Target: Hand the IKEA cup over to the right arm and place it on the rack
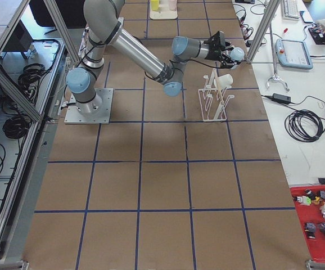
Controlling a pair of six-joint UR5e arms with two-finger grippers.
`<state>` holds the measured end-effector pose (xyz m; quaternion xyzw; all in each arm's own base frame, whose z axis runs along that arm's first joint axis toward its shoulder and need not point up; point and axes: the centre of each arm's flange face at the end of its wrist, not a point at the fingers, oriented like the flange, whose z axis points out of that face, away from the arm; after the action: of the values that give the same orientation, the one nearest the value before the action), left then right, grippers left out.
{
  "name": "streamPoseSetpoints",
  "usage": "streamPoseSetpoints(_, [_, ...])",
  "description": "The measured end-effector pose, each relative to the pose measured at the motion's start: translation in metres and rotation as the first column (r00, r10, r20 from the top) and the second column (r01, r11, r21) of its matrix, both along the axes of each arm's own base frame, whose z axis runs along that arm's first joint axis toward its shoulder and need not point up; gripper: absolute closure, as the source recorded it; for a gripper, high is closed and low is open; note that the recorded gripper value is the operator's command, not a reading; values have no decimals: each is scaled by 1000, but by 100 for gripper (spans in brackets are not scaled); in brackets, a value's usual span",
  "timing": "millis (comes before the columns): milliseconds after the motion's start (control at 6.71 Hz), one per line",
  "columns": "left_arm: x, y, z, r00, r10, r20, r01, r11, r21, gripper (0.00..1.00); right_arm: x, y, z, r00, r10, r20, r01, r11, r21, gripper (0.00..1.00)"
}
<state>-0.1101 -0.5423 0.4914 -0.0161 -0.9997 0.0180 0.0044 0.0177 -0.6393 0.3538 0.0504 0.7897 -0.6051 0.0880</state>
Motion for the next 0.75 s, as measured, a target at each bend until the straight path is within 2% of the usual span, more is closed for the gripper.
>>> streamPoseSetpoints(298, [-2, 11, 2, 1000, -1, -2, 1, 1000, 5, 0, -34, -20, -19, 994, 10, -107, -10, 1000, 0, 90])
streamPoseSetpoints(447, [-2, 13, 0, 1000, 6, -2, -6, 1000, 7, 1, -47, -22, -30, 990, 26, -135, -25, 1000, 10, 90])
streamPoseSetpoints(746, [-2, 9, -10, 999, 48, 0, -47, 999, 21, 0, -61, -26, -52, 989, 30, -144, -25, 999, 33, 90])
